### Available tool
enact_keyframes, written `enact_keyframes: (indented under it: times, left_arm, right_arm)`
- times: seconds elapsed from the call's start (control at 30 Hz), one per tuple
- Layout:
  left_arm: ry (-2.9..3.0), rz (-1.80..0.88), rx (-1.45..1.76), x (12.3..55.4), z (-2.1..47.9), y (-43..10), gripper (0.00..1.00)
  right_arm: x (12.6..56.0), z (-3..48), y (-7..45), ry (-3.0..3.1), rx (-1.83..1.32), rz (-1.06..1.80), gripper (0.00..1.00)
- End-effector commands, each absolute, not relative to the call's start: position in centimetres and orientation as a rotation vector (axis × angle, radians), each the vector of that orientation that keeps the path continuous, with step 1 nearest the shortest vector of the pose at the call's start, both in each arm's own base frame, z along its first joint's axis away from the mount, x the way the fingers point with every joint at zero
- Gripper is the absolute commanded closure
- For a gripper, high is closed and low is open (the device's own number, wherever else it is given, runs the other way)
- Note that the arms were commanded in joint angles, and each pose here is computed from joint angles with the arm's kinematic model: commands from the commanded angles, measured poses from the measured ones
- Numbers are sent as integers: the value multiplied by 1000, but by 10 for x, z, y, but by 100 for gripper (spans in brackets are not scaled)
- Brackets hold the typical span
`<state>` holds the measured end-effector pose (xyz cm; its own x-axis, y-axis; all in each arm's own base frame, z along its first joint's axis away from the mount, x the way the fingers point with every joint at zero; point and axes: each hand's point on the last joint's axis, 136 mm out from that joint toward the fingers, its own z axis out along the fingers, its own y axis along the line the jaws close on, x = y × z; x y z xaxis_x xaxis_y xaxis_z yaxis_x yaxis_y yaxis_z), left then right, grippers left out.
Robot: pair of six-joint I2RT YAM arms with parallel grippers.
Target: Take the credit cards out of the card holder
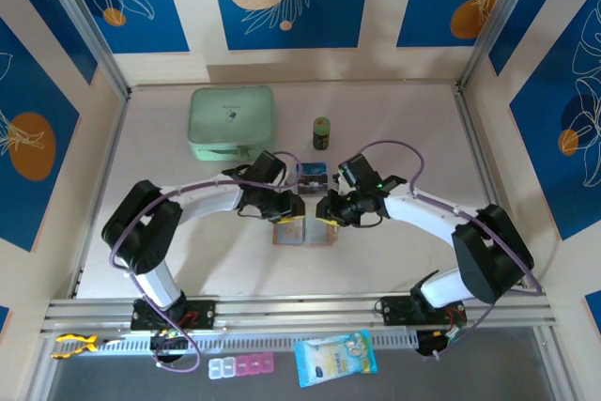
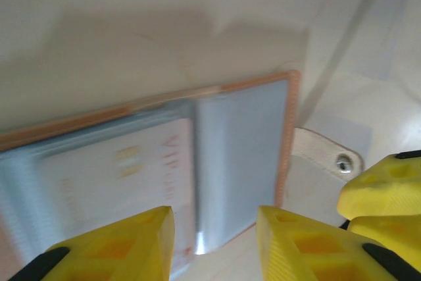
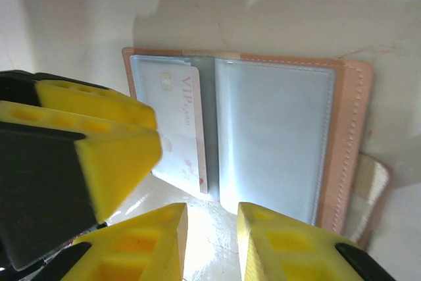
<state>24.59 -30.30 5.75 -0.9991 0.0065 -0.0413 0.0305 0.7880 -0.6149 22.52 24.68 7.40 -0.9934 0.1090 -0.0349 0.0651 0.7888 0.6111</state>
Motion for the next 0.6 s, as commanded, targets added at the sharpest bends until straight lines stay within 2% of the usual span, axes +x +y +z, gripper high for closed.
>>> enact_keyframes:
  times: [0.0, 0.3, 0.57]
  left_arm:
    - [2957, -911, 30, 240, 49, -278, 64]
    - [2982, -963, -35, 227, 30, -269, 65]
    - [3000, -944, -50, 219, 23, -262, 65]
  right_arm:
    - [232, 78, 265, 2901, 101, 1023, 74]
    - [232, 49, 288, 2983, 44, 1004, 76]
    - [219, 29, 283, 3035, 68, 953, 76]
